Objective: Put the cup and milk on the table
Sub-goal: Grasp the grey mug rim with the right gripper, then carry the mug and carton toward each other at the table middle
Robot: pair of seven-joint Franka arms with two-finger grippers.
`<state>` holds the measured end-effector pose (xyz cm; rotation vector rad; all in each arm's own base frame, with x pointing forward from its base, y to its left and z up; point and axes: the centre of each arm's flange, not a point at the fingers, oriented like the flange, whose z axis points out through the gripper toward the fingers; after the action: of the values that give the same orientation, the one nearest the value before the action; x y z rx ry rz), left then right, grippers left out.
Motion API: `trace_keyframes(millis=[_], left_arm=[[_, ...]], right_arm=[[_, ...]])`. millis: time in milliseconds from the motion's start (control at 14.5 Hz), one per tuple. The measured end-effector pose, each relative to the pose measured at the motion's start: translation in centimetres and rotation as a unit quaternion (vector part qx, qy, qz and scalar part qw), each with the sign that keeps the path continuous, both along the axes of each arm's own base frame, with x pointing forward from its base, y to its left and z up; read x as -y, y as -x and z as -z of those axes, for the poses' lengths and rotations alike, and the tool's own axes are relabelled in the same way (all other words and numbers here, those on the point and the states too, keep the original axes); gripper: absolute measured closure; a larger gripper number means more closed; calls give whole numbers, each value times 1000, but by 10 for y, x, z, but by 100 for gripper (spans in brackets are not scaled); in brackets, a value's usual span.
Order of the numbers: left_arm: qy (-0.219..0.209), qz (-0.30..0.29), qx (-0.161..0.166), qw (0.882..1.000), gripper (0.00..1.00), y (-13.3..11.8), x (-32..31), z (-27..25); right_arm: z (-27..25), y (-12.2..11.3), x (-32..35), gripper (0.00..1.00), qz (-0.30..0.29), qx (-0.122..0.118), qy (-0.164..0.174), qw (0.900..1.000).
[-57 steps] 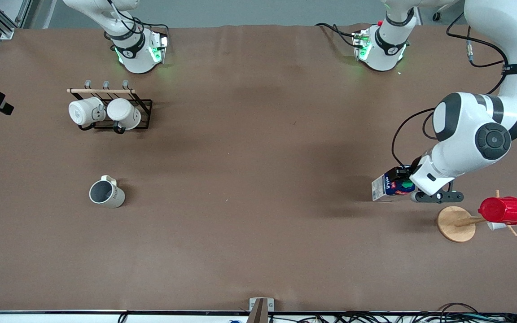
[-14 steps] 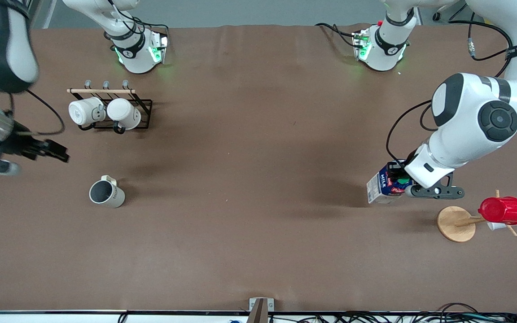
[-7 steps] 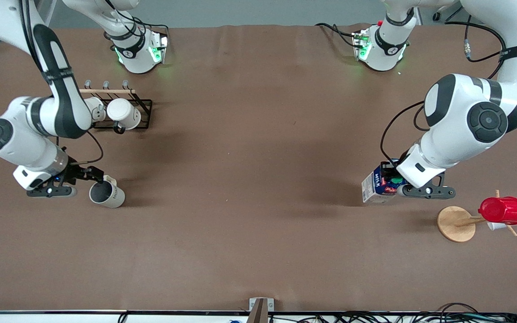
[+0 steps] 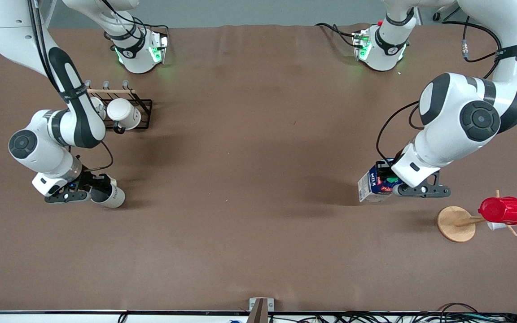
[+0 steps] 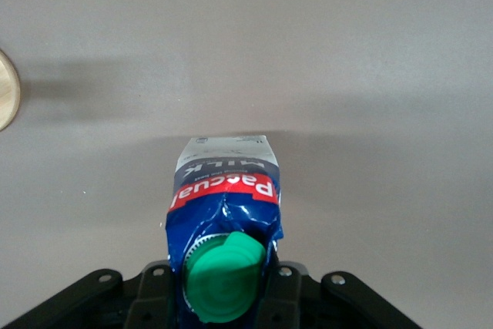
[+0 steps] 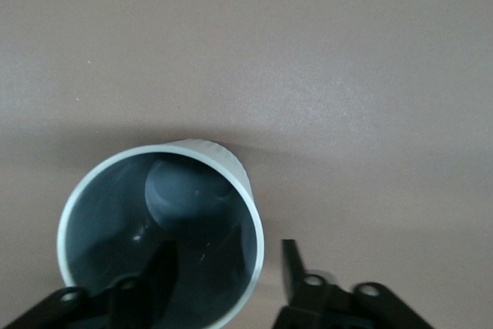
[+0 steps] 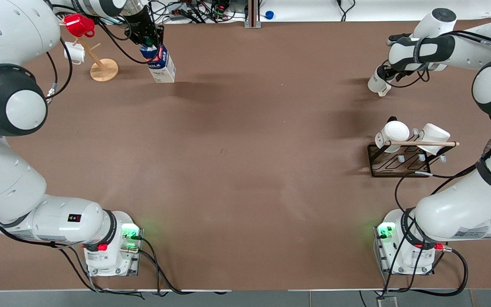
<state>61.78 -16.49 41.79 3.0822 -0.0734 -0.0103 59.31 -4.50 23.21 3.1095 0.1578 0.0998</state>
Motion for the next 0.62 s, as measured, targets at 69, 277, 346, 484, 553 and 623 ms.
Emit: trace_keyframes(millis=[69,277,346,484,553,623], left_arm=[[0,0,-1,1000,67,0,1,1],[1,-10,1,1000,67,-1,4,0],[2,-13,2,1000,67,-1,8,-2],[3,-23,4,1000,67,-1,21,-5],[4,-29,5,1000,67,0,29,-6],[5,-33,6,999,67,1,37,-6]], right_arm=[[0,0,0,57,1,0,0,1000],[-6,-4,-1,86,10,-13,-2,1000],[-13,-7,-4,96,17,-31,-5,999],[-44,-20,-28,96,39,-60,-15,997],[-64,-27,-56,96,53,-68,-22,996],[-85,-31,-91,96,66,-73,-29,995]])
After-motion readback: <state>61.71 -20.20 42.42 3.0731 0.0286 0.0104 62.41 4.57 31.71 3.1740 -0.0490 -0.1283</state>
